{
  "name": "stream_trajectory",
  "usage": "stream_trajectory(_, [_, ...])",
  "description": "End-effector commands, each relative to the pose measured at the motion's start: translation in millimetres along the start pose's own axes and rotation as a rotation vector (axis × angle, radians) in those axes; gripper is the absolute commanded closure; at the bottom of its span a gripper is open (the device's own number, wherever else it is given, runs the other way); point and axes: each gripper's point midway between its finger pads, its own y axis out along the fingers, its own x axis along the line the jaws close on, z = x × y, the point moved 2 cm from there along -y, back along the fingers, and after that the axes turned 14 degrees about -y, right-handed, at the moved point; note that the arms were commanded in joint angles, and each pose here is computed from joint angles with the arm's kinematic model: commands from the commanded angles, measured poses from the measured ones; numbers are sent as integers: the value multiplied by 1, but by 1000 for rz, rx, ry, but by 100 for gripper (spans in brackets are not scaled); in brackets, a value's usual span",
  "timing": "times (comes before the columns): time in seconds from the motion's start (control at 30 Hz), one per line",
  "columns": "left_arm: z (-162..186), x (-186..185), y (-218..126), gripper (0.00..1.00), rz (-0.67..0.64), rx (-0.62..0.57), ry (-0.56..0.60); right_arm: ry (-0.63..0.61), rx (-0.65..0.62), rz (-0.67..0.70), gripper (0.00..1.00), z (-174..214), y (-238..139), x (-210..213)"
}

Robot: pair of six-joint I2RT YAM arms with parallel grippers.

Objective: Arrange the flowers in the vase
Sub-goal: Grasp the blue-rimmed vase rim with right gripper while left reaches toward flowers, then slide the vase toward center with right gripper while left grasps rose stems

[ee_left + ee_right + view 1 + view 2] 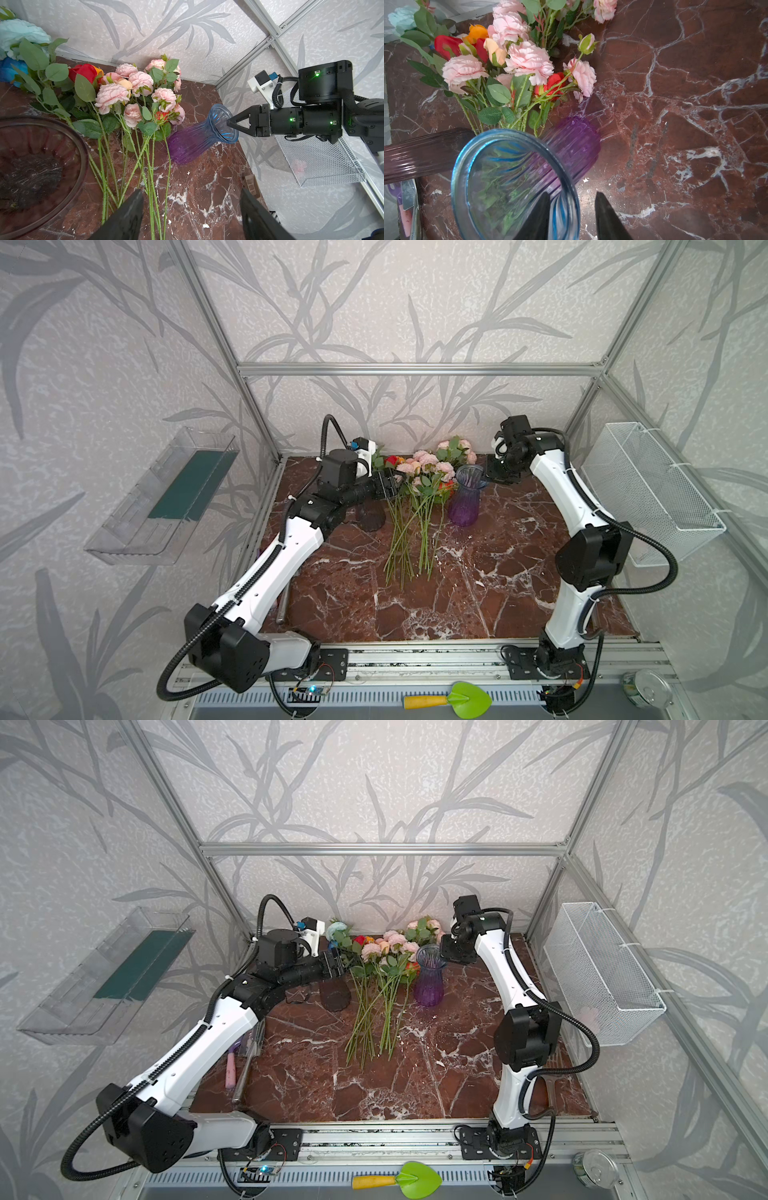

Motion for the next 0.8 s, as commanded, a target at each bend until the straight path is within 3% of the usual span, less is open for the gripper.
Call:
stream_trajectory(0.0, [-2,-11,-7,27,49,-12,-3,8,-1,-11,65,-4,2,3])
stream_trajectory(0.33, [-2,-11,-6,27,54,-10,-10,15,22,-7,75,0,10,1])
stream_trajectory(0.6, [-2,-13,-9,27,61,-14,-6,22,-8,-16,99,-1,2,2])
stream_trajectory(0.77, [-5,-11,-13,27,29,-42,29,31,-46,-29,100,0,-13,2])
